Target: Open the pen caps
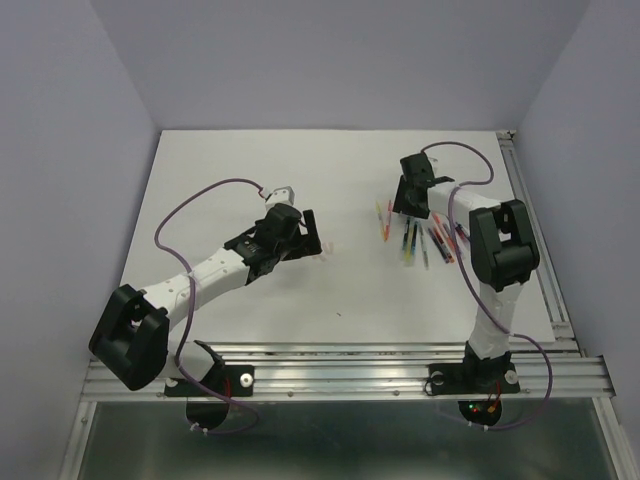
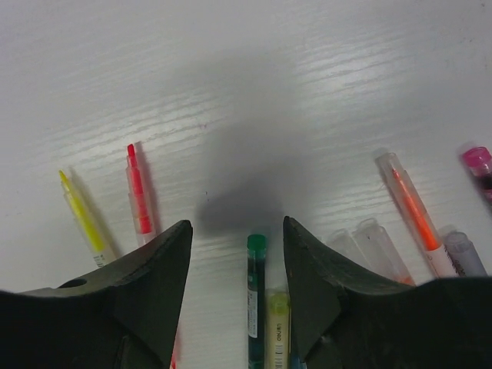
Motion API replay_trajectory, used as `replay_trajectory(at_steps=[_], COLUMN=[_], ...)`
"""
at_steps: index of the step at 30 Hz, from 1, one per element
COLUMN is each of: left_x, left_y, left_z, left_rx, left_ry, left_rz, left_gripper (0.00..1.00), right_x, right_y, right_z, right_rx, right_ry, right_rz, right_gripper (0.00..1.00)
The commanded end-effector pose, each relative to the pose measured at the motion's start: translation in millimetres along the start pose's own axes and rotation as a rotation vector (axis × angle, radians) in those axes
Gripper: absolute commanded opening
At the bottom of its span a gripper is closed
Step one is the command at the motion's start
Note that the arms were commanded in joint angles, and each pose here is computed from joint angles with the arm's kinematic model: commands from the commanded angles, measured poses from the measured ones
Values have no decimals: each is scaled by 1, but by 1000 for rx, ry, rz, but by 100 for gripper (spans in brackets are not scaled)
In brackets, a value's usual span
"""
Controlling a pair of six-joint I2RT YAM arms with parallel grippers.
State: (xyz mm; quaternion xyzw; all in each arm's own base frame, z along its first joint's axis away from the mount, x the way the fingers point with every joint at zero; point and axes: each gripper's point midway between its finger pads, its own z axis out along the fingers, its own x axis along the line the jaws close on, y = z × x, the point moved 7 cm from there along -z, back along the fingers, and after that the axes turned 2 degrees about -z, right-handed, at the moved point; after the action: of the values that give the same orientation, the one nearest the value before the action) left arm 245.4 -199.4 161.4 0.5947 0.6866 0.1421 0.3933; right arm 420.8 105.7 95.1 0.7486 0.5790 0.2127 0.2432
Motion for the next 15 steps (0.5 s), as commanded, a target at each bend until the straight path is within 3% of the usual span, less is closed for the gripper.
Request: replay_trajectory(at_steps=[1,11,15], left_x=[-3,-4,-4], left_y=[8,11,12], left_z=[-7,-7,-8], left_rx=[-52,-51,-53], left_ry=[-16,-10,-10], left_rz=[-7,3,3], left_gripper=[99,99,99], right_x=[3,-2,-2], right_y=[16,1,-7], right_z=[6,16,19], right_rx=[-35,0,15], right_ry=[18,29,46], right_rz=[8,-13,-29], right_gripper=[55,41,40])
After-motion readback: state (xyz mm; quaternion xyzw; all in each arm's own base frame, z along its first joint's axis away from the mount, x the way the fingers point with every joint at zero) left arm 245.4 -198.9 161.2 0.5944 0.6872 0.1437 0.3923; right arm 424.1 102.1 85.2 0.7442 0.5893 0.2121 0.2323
